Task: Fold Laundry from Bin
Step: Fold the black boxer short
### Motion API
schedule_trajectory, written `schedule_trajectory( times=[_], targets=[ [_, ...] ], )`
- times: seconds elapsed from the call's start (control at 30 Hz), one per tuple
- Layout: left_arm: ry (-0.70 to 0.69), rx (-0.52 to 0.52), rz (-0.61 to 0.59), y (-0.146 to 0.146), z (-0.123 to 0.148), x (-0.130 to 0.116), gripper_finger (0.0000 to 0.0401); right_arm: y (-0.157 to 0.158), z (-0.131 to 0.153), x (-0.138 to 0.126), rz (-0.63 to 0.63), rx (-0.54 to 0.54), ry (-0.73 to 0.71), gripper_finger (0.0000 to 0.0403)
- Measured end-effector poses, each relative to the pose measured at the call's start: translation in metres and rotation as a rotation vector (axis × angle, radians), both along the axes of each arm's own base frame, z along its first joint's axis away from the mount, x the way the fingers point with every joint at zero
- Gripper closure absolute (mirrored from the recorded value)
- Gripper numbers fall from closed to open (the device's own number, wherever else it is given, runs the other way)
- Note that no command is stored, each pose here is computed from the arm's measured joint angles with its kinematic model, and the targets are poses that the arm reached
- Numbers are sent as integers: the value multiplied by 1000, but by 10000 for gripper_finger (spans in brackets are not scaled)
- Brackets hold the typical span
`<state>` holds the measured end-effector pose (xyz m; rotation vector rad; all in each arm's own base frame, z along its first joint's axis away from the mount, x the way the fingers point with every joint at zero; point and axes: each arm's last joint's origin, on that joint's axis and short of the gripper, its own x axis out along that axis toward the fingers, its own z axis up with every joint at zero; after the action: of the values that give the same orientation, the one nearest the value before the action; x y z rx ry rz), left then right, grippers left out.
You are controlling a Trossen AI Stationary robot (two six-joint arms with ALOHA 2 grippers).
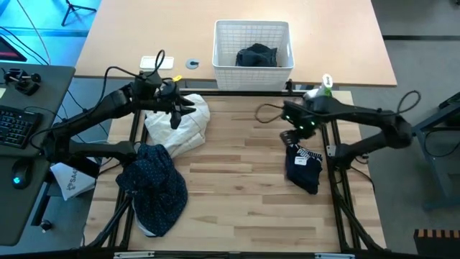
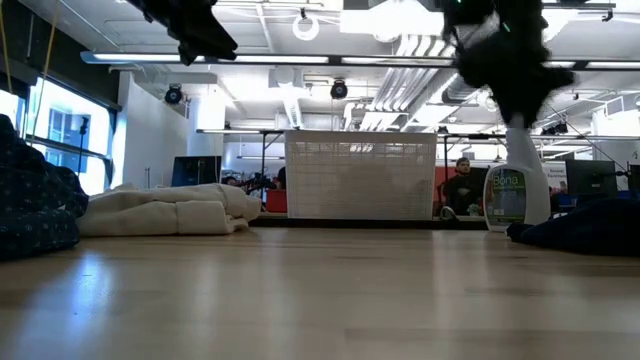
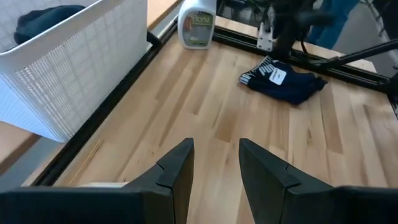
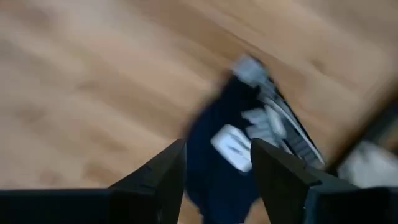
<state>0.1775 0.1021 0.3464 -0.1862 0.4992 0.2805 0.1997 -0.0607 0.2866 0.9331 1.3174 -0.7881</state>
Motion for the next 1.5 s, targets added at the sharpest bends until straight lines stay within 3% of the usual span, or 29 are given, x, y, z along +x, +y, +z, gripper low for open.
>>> schedule_trajectory(
  times=[0.1, 0.33, 0.5, 0.77, 0.97, 1.23, 1.37, 1.5],
  targets=[
    [0, 1, -5, -1, 0, 1, 288, -8, -38, -18, -195, 25, 12, 233],
    [-7, -90, 31, 5, -9, 19, 290, -25, -112, -39, -371, 88, -6, 233],
    [45, -182, 12, 7, -31, 50, 300, -25, -125, -41, -332, 160, -44, 256],
    [-10, -185, -63, 0, -48, 94, 320, -22, -127, -42, -180, 228, -83, 387],
    [-3, -138, -114, -5, -52, 100, 328, -22, -86, -17, 10, 255, -286, 395],
    [-75, -45, -161, -5, -44, 104, 331, -9, 40, 24, 435, 59, -710, 401],
    [-66, 13, -204, -8, -44, 105, 318, 1, 86, 26, 507, -91, -792, 399],
    [-46, 10, -211, -7, -50, 109, 282, 6, 103, 26, 496, -195, -794, 401]
  ],
)
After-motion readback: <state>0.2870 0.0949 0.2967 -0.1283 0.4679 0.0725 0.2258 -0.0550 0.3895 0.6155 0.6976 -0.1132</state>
